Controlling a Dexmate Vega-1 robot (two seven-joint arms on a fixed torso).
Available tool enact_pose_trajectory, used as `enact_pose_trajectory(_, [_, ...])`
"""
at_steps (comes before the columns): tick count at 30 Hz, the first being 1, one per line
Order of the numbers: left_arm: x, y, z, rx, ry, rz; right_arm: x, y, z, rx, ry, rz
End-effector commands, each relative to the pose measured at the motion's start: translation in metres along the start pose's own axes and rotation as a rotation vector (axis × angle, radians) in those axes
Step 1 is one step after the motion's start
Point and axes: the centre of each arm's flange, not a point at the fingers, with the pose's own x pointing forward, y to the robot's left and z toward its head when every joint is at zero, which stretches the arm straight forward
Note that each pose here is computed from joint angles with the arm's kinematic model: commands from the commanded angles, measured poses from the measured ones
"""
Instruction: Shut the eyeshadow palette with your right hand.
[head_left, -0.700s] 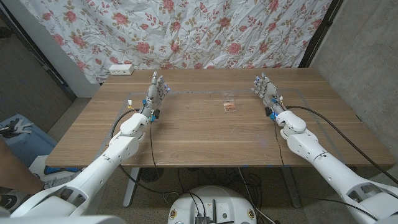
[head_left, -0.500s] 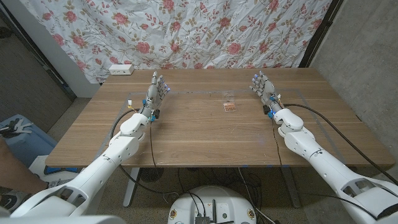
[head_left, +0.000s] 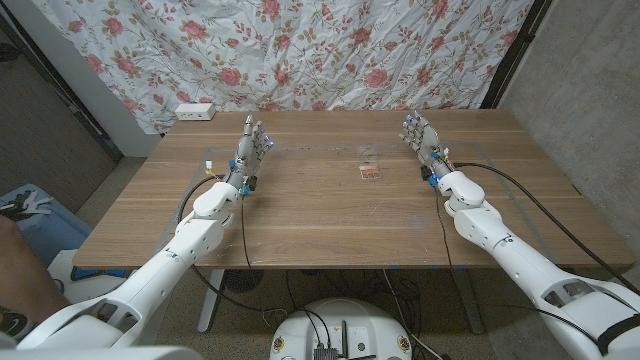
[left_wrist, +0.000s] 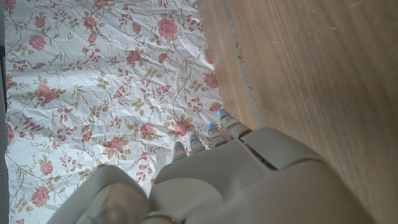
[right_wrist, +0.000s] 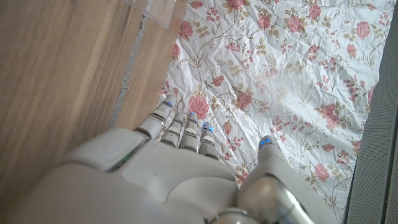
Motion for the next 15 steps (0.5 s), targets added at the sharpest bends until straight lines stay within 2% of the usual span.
enact_pose_trajectory(1, [0.0, -0.0001, 0.0003, 0.0, 0.0, 0.0, 0.0054, 0.0002, 0.0032, -0.031, -0.012, 0.016])
enact_pose_trajectory(9, [0.0, -0.0001, 0.0001, 0.0, 0.0, 0.0, 0.0055, 0.0013, 0.006, -0.063, -0.008, 0.045])
enact_pose_trajectory(15, [0.0, -0.0002, 0.0001, 0.0, 0.0, 0.0, 0.0119, 0.0023, 0.0117, -0.123, -0.019, 0.081])
